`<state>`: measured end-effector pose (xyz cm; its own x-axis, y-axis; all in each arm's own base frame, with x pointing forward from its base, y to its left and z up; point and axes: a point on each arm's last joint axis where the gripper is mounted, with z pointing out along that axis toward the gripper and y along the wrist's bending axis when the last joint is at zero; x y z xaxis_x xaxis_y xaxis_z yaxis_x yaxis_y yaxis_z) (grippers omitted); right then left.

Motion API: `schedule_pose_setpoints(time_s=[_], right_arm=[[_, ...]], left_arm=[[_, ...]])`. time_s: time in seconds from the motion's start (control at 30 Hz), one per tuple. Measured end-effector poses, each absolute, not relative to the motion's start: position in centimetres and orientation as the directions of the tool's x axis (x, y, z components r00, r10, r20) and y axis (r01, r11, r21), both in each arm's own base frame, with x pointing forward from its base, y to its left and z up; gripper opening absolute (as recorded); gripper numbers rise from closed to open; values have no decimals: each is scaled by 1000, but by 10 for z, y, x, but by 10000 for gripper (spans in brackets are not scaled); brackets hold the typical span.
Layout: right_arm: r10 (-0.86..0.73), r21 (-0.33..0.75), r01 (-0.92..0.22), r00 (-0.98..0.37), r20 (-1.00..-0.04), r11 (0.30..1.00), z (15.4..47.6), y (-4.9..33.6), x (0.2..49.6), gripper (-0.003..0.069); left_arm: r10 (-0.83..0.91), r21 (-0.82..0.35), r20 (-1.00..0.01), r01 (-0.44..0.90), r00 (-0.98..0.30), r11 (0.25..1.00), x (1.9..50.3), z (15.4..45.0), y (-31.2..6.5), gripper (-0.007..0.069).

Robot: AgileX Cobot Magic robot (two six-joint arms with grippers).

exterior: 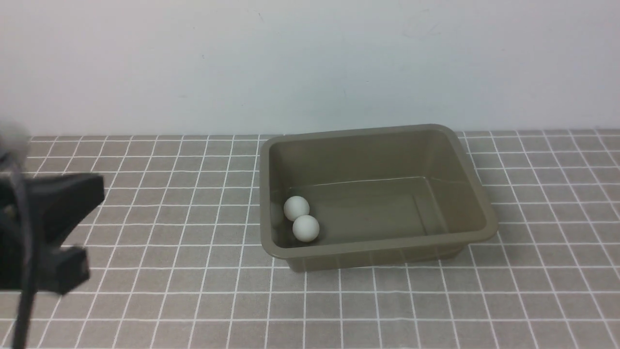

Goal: Put the table tennis balls into the box on the grey coffee tablecloth.

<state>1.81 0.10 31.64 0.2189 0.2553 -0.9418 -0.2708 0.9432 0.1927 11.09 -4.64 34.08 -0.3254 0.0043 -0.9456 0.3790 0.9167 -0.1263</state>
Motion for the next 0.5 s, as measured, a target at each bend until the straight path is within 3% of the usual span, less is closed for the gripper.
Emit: schedule_pose_setpoints(time_s=[0.27, 0.5], right_arm=[[258, 196, -271, 218, -941, 942, 316, 1, 18, -13], [257, 195, -271, 218, -941, 943, 316, 1, 18, -13]], left_arm=[[-11, -116, -965, 389, -262, 914, 78, 322, -36, -5], [5, -114, -957, 394, -290, 912, 76, 317, -36, -5]])
